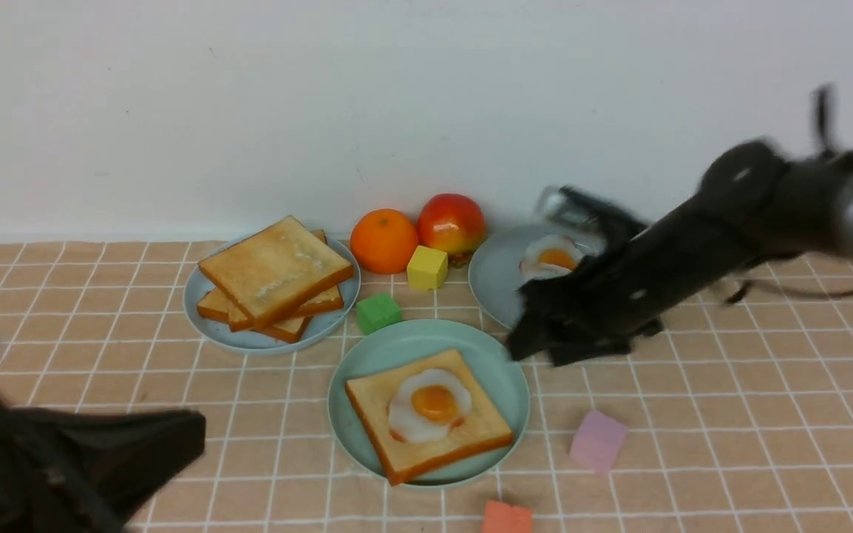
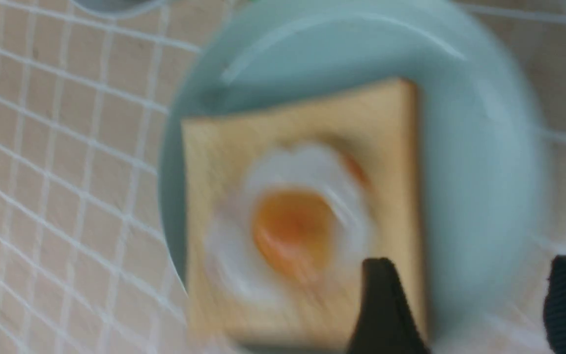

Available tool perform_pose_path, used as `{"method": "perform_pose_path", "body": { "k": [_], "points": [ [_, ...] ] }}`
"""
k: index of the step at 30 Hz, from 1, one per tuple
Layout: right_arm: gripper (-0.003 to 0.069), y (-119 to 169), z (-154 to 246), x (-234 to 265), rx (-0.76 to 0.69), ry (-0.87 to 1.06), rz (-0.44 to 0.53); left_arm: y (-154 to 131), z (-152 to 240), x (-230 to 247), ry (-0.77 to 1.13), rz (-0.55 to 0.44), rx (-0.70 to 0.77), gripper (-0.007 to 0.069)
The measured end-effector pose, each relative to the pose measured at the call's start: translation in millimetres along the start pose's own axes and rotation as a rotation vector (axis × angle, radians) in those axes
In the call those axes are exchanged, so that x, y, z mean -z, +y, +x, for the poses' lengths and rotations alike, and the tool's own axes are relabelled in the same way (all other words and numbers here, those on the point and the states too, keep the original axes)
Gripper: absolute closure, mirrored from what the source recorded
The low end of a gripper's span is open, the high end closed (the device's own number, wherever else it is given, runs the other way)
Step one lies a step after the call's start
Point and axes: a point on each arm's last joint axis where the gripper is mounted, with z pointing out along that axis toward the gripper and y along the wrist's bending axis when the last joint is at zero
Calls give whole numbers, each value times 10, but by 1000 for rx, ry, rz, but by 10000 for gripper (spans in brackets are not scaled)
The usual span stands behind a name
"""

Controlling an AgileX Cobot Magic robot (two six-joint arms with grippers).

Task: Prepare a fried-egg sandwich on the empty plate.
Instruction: Use the left arm to grab a slice of bread

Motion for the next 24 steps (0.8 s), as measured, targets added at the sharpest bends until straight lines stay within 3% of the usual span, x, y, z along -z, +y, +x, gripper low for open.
{"method": "perform_pose_path", "body": {
  "k": [6, 10, 17, 21, 24],
  "points": [
    [526, 309, 261, 1007, 120, -8, 193, -3, -117, -614, 274, -111, 14, 627],
    [662, 484, 551, 1465, 140, -79, 234, 175, -364, -1028, 346, -210, 5, 638],
    [664, 684, 1233, 1976, 170, -211, 222, 876, -770, -1708, 430, -300, -75, 638],
    [659, 719, 1460, 2089, 184, -250, 217, 1192, -849, -2084, 479, -295, -188, 634],
    [659, 732, 1520, 2125, 190, -259, 216, 1314, -821, -2303, 524, -269, -314, 582]
  ]
}}
